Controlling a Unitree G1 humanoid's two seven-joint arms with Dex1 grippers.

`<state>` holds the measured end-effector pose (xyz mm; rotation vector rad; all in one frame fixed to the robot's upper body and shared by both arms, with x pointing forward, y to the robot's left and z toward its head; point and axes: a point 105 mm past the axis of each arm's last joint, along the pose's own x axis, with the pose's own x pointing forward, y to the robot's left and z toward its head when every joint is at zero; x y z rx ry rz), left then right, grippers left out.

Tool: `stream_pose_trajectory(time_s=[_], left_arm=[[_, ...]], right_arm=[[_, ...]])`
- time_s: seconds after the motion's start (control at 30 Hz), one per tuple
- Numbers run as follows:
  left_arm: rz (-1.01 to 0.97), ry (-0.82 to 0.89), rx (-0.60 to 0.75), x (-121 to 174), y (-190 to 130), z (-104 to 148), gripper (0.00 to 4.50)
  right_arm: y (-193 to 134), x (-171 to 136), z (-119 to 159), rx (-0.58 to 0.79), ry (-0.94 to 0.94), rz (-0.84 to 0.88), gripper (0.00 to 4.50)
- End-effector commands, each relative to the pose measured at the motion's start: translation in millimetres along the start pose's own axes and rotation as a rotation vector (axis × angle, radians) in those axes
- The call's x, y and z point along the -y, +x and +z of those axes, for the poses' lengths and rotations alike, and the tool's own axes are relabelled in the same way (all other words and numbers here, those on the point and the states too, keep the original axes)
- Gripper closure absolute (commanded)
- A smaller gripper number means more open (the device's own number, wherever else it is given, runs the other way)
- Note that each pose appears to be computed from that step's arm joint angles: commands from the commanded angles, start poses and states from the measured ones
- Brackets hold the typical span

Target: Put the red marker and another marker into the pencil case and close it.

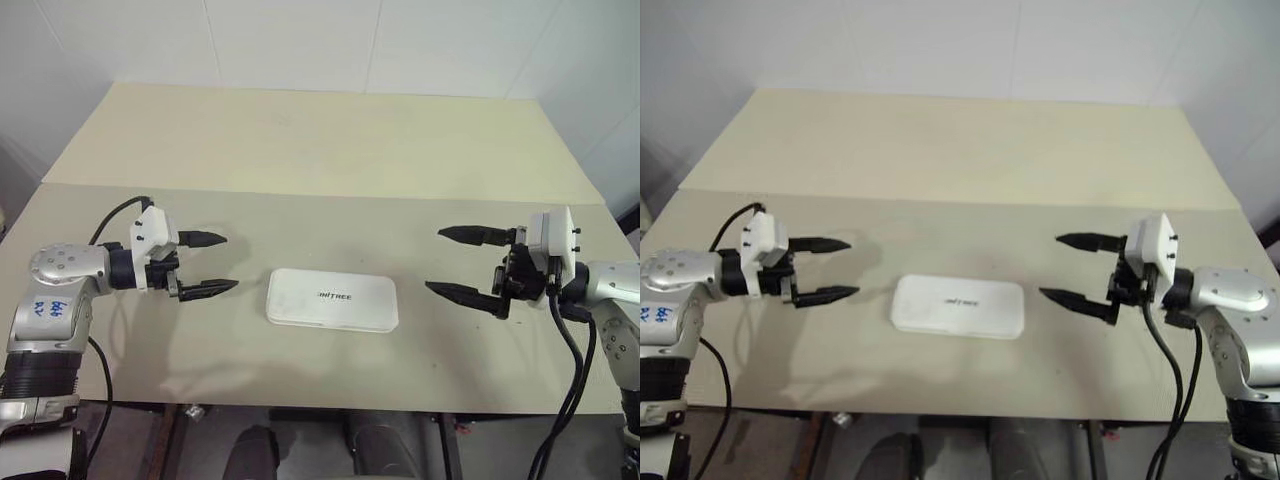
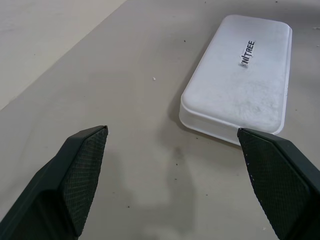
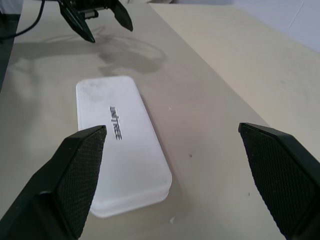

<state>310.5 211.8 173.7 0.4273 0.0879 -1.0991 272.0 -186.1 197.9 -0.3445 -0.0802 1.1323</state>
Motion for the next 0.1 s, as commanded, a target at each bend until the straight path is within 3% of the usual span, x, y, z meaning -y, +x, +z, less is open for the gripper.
stream_pose_trajectory(time_s=[0.03,0.1], left_arm=[[0.04,0.08,0.07,-2.9,-3.1,20.1,0.03],[0.057,0.095,0.087,-5.0,-3.6,23.8,0.03]], right_arm=[[-11.3,2.1,4.4,-0.023,-0.041,-0.003,0.0],[-13.0,4.2,4.6,-0.02,-0.046,-0.009,0.0]])
